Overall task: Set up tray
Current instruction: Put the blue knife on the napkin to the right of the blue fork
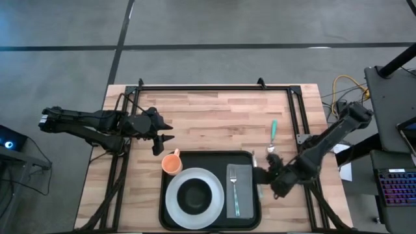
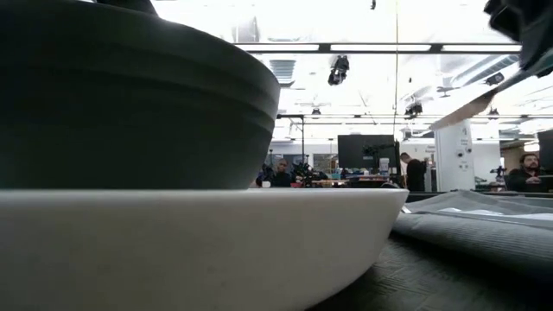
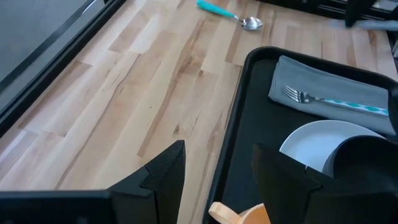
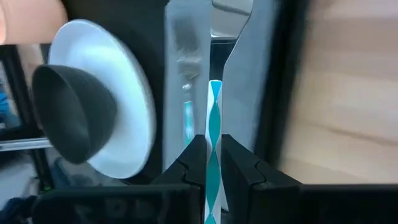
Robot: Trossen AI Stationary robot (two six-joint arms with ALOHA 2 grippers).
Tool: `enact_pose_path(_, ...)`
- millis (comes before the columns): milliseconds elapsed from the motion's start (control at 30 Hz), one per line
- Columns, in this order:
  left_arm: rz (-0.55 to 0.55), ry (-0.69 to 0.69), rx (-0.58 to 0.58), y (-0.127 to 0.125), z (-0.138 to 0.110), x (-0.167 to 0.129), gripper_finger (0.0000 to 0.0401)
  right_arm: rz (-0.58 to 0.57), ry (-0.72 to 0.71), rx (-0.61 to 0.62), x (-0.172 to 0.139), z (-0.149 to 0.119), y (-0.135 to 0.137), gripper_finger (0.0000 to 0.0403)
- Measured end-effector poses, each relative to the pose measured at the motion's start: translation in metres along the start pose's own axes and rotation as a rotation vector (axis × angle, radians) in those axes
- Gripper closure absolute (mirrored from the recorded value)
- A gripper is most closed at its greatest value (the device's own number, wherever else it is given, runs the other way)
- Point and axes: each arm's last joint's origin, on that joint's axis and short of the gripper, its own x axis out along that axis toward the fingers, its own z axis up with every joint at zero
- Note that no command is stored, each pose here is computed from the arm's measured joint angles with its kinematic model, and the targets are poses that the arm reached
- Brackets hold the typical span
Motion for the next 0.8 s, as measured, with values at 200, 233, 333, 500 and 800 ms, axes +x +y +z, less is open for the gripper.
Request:
enact_pose_path(200,0.000,0.001,-0.001,0.000,0.000,0.000,0.0235,0.015,0.015,0.030,0.050,-0.023,0.022,0.0381)
enact_pose_path(233,0.000,0.000,-0.002,0.000,0.000,0.000,0.0235,-0.008,0.006,0.031,0.056,-0.027,0.024,0.0381)
enact_pose_path(333,0.000,0.001,-0.001,0.000,0.000,0.000,0.0235,-0.075,-0.006,0.031,0.073,-0.039,0.030,0.0381)
enact_pose_path(500,-0.001,0.001,-0.001,0.000,0.000,0.000,0.0235,-0.099,-0.001,0.027,0.093,-0.056,0.042,0.0381)
enact_pose_path(800,-0.004,0.002,0.003,0.000,0.000,0.000,0.0235,-0.210,-0.030,0.028,0.123,-0.060,0.040,0.0380)
